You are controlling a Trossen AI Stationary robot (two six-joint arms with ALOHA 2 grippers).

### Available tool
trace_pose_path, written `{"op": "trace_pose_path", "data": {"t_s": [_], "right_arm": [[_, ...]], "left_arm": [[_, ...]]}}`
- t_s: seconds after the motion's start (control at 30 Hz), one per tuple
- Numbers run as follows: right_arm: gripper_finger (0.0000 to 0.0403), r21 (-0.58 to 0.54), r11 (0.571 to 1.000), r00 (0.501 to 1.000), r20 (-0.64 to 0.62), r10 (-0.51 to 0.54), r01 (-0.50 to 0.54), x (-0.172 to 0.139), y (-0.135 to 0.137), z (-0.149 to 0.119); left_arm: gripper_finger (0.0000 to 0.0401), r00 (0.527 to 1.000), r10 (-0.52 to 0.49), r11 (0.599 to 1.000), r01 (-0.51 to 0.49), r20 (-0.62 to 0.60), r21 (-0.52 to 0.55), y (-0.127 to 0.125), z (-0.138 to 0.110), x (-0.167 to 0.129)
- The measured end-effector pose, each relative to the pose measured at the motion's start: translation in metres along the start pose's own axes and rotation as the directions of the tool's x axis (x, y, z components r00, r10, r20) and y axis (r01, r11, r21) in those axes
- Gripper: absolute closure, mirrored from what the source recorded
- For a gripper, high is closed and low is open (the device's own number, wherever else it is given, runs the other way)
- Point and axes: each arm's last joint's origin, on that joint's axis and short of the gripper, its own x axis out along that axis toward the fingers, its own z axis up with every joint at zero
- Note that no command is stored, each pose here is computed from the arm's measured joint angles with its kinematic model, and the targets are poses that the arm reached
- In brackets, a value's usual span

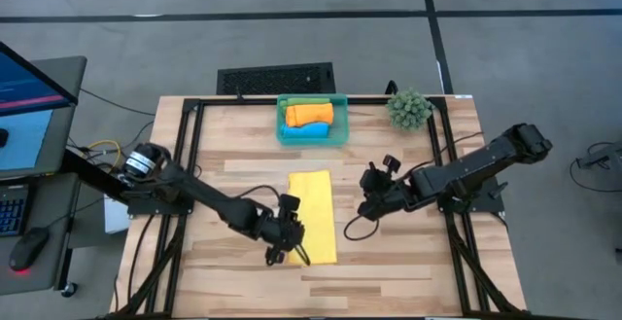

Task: Roll microfiber towels into tight, uniform cylinder then place into a basket
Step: Roll the yellow towel

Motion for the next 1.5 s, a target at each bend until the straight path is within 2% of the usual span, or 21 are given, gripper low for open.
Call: {"op": "trace_pose_path", "data": {"t_s": [0.27, 0.6, 0.73, 0.97, 1.1, 1.3, 1.4, 1.5], "right_arm": [[0.0296, -0.132, 0.986, 0.992, 0.067, 0.107, -0.098, -0.013, 0.029, -0.008], [0.0296, -0.402, 0.9, 0.969, 0.099, 0.225, -0.168, -0.005, 0.089, -0.035], [0.0296, -0.453, 0.872, 0.948, 0.149, 0.28, -0.186, 0.0, 0.107, -0.037], [0.0296, -0.458, 0.842, 0.9, 0.174, 0.4, -0.286, 0.002, 0.122, -0.034], [0.0296, -0.443, 0.823, 0.874, 0.155, 0.461, -0.356, 0.001, 0.124, -0.033], [0.0288, -0.418, 0.828, 0.869, 0.156, 0.47, -0.373, 0.0, 0.125, -0.032], [0.0274, -0.385, 0.837, 0.866, 0.159, 0.475, -0.388, 0.0, 0.125, -0.032], [0.0256, -0.402, 0.831, 0.86, 0.17, 0.482, -0.386, 0.0, 0.127, -0.031]], "left_arm": [[0.025, 0.999, -0.049, 0.997, 0.048, 0.02, 0.052, -0.041, -0.002, -0.01], [0.025, 0.992, -0.068, 0.998, 0.065, 0.106, 0.027, -0.074, 0.0, -0.025], [0.025, 0.992, -0.059, 0.998, 0.059, 0.115, 0.001, -0.077, -0.005, -0.023], [0.025, 0.988, -0.05, 0.996, 0.06, 0.145, -0.062, -0.089, -0.024, -0.014], [0.025, 0.98, -0.056, 0.995, 0.07, 0.191, -0.065, -0.092, -0.024, -0.014], [0.025, 0.971, -0.061, 0.996, 0.074, 0.232, -0.05, -0.095, -0.022, -0.011], [0.025, 0.972, -0.05, 0.998, 0.059, 0.229, -0.032, -0.1, -0.024, 0.001], [0.025, 0.976, -0.047, 0.999, 0.048, 0.213, -0.002, -0.106, -0.028, 0.015]]}}
